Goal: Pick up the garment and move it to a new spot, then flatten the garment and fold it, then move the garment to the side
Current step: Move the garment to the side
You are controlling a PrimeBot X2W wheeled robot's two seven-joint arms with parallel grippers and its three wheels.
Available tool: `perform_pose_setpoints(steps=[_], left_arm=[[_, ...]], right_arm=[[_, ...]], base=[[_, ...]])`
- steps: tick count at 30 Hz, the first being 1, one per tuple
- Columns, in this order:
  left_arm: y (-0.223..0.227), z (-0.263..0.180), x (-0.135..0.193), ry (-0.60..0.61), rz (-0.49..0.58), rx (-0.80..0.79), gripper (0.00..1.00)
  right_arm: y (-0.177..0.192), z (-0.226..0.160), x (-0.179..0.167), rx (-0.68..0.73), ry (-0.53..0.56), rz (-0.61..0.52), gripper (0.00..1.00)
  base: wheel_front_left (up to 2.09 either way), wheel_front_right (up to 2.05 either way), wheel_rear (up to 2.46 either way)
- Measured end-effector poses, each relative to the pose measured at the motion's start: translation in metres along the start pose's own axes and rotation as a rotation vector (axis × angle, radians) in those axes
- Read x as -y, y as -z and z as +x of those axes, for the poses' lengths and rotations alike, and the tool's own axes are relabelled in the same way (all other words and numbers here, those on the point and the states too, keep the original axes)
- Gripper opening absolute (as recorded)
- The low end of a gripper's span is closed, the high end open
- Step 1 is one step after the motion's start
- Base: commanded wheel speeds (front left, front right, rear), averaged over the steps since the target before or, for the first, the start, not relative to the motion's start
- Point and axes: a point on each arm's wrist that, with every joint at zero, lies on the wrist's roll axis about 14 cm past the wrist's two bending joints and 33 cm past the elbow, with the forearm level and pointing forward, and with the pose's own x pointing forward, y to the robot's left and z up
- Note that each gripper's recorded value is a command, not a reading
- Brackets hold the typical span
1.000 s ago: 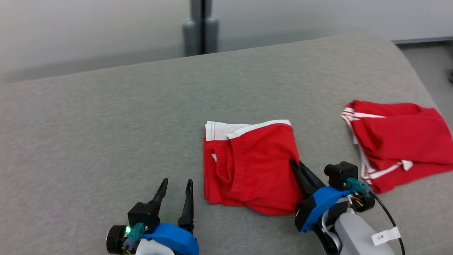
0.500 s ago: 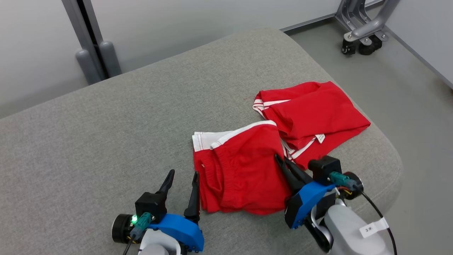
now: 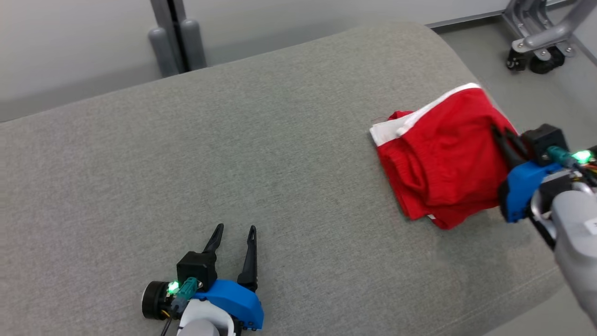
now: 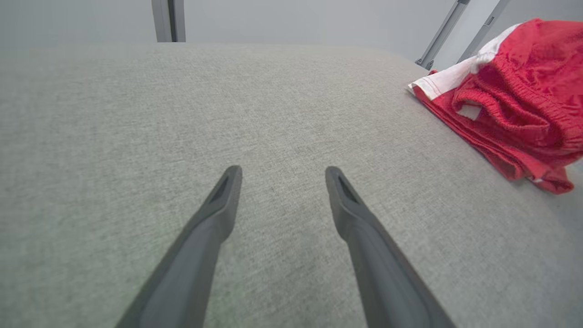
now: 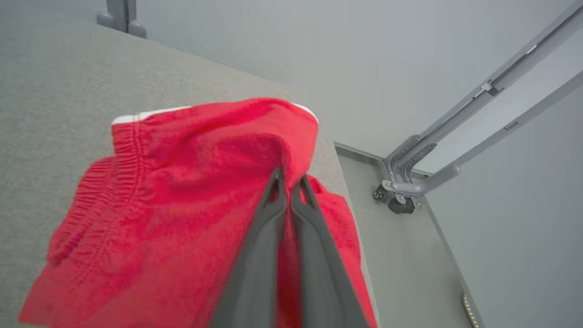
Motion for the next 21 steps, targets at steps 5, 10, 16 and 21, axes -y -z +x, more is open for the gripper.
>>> perform_pose_setpoints(steps=[5, 10, 16, 21], left_arm=[[0.005, -0.006, -0.022, -0.062, -0.012, -0.006, 1.0], [0.007, -0.01, -0.039, -0.113, -0.022, -0.007, 1.0], [-0.005, -0.013, -0.05, -0.156, -0.021, 0.03, 1.0], [-0.02, -0.023, -0.06, -0.209, -0.008, 0.072, 1.0]], right_arm=[[0.021, 0.006, 0.053, -0.109, 0.086, -0.117, 1.0], [0.015, 0.015, 0.075, -0.085, 0.184, -0.032, 1.0], [-0.021, 0.029, 0.015, 0.089, 0.143, 0.137, 1.0], [-0.055, 0.025, -0.039, 0.224, 0.075, 0.291, 1.0]], base=[[0.0, 0.0, 0.0], [0.0, 0.0, 0.0], [0.0, 0.0, 0.0], [0.0, 0.0, 0.0]])
